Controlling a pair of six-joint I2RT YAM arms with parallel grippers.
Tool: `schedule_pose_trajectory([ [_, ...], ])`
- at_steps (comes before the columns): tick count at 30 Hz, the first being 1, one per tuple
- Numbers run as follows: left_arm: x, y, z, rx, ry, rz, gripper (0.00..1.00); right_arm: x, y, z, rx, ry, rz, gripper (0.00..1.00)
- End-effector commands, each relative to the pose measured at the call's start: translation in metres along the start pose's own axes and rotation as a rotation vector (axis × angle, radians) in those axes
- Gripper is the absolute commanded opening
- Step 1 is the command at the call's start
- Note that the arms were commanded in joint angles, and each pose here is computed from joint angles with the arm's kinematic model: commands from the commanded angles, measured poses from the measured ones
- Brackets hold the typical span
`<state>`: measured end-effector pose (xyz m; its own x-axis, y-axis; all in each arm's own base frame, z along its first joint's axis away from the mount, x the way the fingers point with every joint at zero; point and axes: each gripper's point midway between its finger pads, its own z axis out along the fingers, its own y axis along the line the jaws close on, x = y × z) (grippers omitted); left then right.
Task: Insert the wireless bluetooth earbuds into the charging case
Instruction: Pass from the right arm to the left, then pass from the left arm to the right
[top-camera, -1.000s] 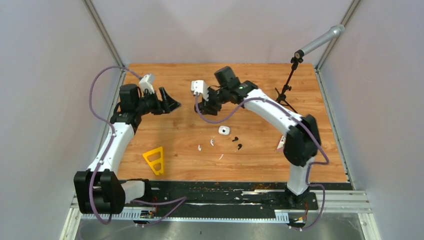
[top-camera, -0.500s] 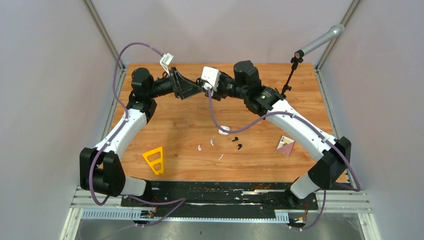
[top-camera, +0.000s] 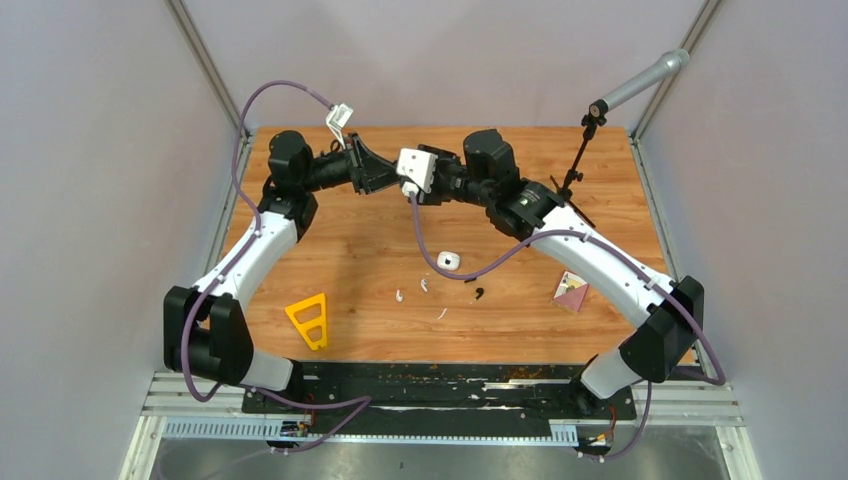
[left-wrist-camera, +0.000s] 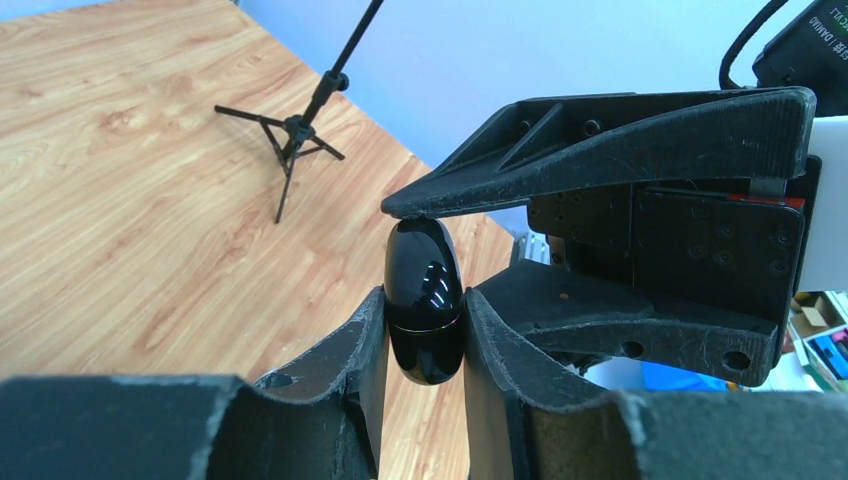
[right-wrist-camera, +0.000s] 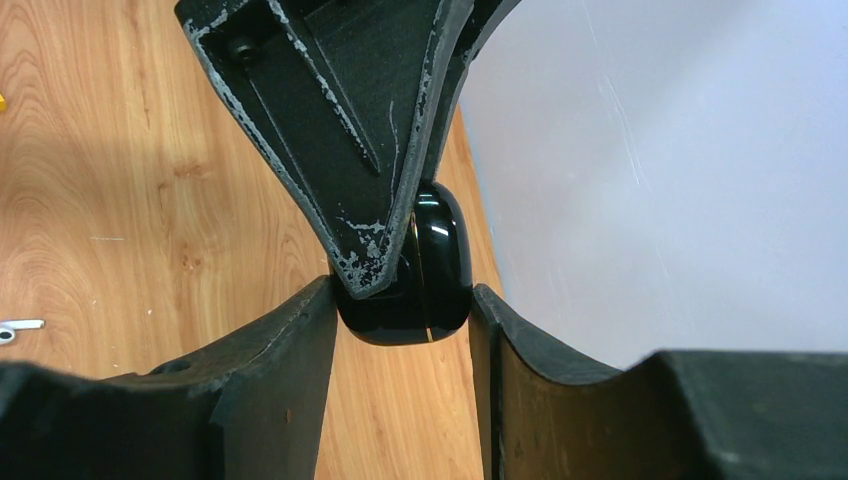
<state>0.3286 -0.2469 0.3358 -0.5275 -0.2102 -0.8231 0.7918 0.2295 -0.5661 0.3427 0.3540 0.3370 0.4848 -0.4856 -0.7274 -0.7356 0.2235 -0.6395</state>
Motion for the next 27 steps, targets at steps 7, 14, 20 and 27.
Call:
schedule_pose_trajectory([
  [7, -0.004, -0.028, 0.002, 0.113, 0.021, 0.126, 0.0, -0.021, 0.018, -0.02, -0.106, -0.04, 0.062, 0.74],
  [14, 0.009, -0.035, -0.006, 0.128, 0.023, 0.336, 0.0, -0.022, 0.033, -0.062, -0.321, 0.002, 0.407, 0.85],
  [20, 0.026, -0.061, -0.002, 0.192, -0.022, 0.663, 0.0, -0.018, 0.029, -0.084, -0.486, 0.041, 0.521, 0.75],
  [27, 0.032, -0.083, 0.021, 0.26, -0.057, 0.696, 0.0, -0.021, 0.042, -0.088, -0.598, 0.054, 0.582, 0.61],
])
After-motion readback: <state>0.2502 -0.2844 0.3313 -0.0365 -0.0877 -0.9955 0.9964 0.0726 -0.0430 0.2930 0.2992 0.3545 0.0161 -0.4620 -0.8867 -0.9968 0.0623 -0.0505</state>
